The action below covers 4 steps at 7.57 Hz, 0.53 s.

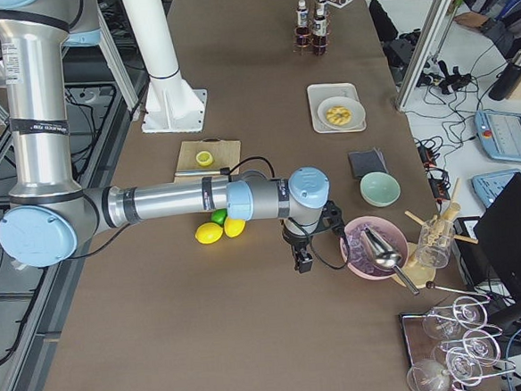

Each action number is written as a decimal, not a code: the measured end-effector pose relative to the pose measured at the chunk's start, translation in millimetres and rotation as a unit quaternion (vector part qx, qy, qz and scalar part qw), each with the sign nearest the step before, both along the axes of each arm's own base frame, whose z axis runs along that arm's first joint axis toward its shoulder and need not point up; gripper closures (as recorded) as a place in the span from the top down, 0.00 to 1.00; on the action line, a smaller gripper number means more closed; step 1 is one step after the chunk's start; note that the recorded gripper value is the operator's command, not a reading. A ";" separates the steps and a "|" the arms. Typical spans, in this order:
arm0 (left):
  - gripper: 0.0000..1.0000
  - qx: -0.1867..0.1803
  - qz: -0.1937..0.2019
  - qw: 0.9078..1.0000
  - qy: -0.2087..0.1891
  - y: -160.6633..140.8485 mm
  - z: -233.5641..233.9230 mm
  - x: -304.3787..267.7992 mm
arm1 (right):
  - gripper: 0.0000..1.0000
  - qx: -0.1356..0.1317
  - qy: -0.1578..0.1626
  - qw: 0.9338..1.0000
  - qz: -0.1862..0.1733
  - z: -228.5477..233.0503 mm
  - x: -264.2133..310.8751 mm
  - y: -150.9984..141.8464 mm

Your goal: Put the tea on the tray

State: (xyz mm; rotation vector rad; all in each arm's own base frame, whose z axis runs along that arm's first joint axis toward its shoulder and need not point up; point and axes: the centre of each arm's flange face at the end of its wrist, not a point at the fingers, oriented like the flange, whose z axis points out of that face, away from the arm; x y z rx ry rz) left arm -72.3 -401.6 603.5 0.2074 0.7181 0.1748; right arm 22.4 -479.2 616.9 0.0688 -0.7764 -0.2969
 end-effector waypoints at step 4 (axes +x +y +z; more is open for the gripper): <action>0.96 0.002 -0.005 1.000 0.002 -0.8 -6.3 0.4 | 1.00 -0.003 0.006 1.000 0.002 2.7 1.3 0.1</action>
